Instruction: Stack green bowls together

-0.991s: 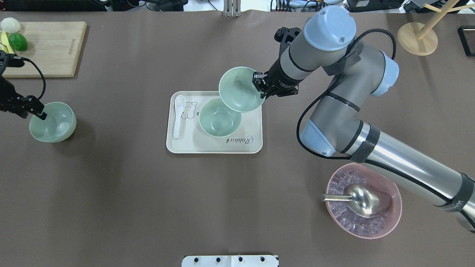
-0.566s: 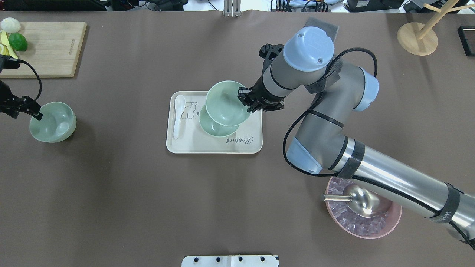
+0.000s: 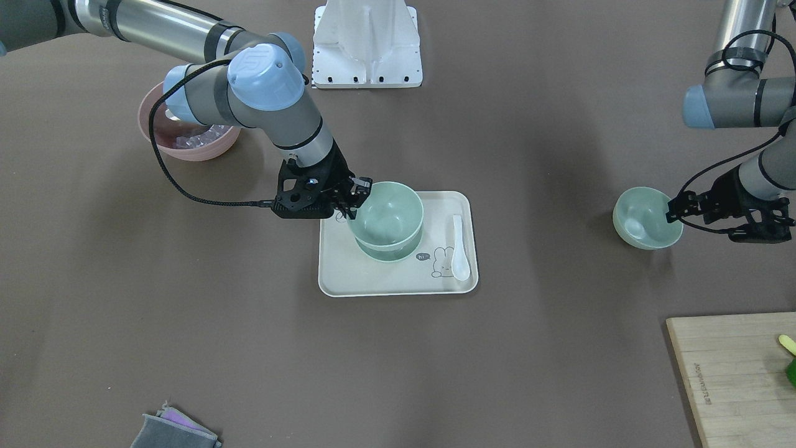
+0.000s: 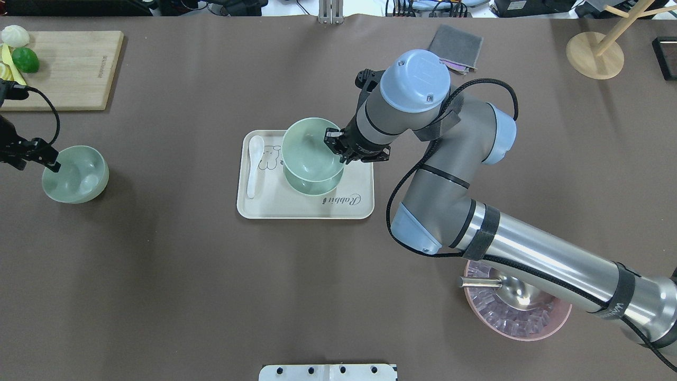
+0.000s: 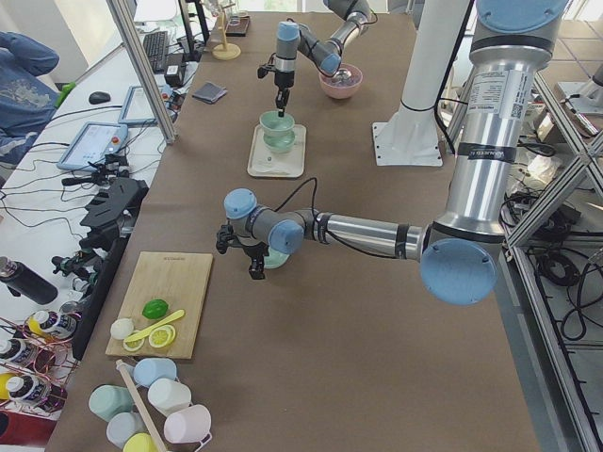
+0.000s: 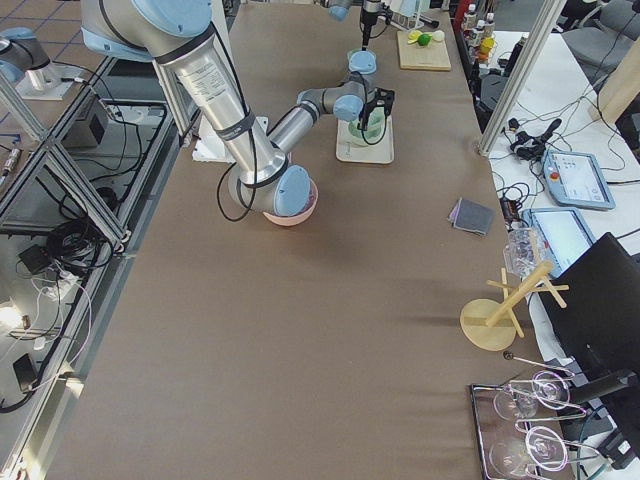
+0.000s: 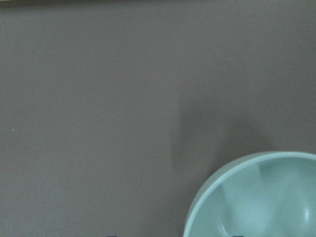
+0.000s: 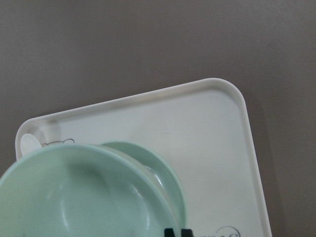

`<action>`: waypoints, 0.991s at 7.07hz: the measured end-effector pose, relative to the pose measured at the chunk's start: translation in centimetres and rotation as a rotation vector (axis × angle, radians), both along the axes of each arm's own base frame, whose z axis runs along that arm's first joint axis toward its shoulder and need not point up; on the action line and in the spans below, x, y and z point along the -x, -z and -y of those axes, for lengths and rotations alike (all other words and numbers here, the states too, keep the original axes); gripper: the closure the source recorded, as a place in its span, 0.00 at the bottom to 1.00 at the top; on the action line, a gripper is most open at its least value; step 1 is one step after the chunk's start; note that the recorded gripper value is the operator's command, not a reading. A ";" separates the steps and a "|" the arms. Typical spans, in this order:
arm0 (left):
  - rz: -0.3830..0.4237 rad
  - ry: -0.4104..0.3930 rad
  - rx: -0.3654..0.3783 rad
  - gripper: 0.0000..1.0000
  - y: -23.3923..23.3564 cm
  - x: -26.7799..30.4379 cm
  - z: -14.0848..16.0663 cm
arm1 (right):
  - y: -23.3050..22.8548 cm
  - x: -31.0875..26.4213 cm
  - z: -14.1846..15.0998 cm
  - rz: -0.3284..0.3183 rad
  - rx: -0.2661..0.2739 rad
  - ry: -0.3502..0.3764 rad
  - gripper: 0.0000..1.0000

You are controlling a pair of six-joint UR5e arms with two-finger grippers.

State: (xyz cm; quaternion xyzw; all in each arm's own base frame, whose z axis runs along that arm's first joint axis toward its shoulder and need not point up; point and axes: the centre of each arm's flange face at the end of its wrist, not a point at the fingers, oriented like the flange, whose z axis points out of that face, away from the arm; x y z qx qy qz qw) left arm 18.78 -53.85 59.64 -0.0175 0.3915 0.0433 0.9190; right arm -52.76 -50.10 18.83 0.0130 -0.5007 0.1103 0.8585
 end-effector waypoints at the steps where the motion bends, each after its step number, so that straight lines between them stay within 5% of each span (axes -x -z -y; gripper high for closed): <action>1: 0.000 -0.001 0.000 0.18 0.0 -0.1 0.0 | 0.1 0.3 0.1 -0.001 0.004 -0.004 0.00; 2: -0.001 -0.003 0.004 0.26 -0.2 -0.2 0.0 | 0.3 0.4 0.0 0.003 0.007 -0.006 0.00; 4: -0.003 -0.009 0.018 0.98 -0.9 -0.5 0.0 | 1.5 -0.8 0.2 0.031 0.006 -0.012 0.00; 7: -0.035 -0.021 0.035 1.00 -0.3 -0.9 0.1 | 1.8 -7.2 4.3 0.086 0.060 0.009 0.00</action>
